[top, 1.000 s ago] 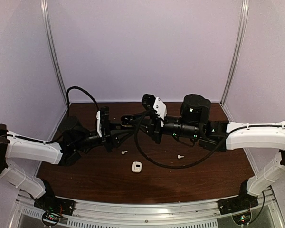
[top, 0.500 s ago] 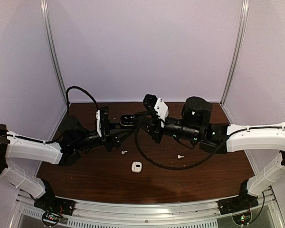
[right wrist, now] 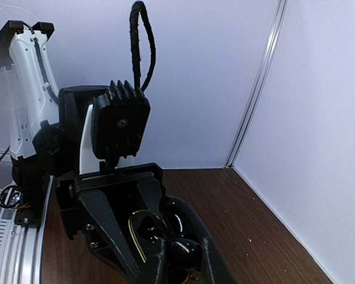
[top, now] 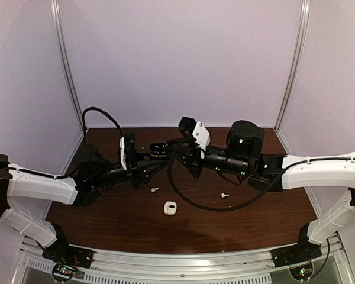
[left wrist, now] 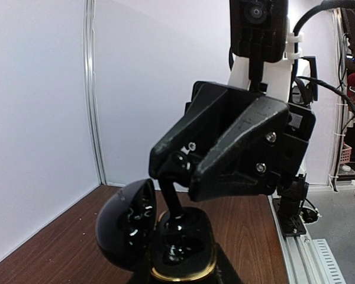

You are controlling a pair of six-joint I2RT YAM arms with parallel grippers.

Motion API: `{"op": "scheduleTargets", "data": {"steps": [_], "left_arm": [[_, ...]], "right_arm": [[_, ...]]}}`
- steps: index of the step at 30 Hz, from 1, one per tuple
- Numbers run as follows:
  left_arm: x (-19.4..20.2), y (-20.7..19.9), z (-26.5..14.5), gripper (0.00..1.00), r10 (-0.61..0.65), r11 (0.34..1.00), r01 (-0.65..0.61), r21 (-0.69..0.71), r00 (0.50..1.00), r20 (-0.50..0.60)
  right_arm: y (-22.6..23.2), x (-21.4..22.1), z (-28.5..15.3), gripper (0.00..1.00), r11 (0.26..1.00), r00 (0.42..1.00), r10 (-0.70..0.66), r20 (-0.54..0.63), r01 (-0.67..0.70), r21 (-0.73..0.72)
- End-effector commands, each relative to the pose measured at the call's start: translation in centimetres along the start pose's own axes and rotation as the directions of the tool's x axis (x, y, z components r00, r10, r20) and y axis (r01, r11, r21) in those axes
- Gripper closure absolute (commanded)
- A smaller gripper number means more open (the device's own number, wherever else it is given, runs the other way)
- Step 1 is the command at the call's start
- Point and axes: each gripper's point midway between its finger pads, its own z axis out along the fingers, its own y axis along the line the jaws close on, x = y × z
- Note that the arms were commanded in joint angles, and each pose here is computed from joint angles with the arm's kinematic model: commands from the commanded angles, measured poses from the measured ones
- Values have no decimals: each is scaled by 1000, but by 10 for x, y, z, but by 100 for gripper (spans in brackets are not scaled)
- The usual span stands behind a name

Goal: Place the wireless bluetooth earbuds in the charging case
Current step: Insert the right earbud into the right side groove of the charging case.

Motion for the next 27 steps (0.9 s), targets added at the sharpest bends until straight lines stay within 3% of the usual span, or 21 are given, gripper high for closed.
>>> {"op": "scheduleTargets", "data": {"steps": [1,13,27], "left_arm": [[-25,-4,1,100,49,999,-50,19,996,76],[-30,-3,-1,100,49,999,-50,9,995,91],[-33,2,-3,100,49,999,-47,-27,994,100]], "right_arm": [[-4,12,3,91,1000,1000,-7,-22,8,23],[0,25,8,91,1000,999,-8,-50,9,8],[9,29,2,78,999,999,9,-44,-11,-32]]}}
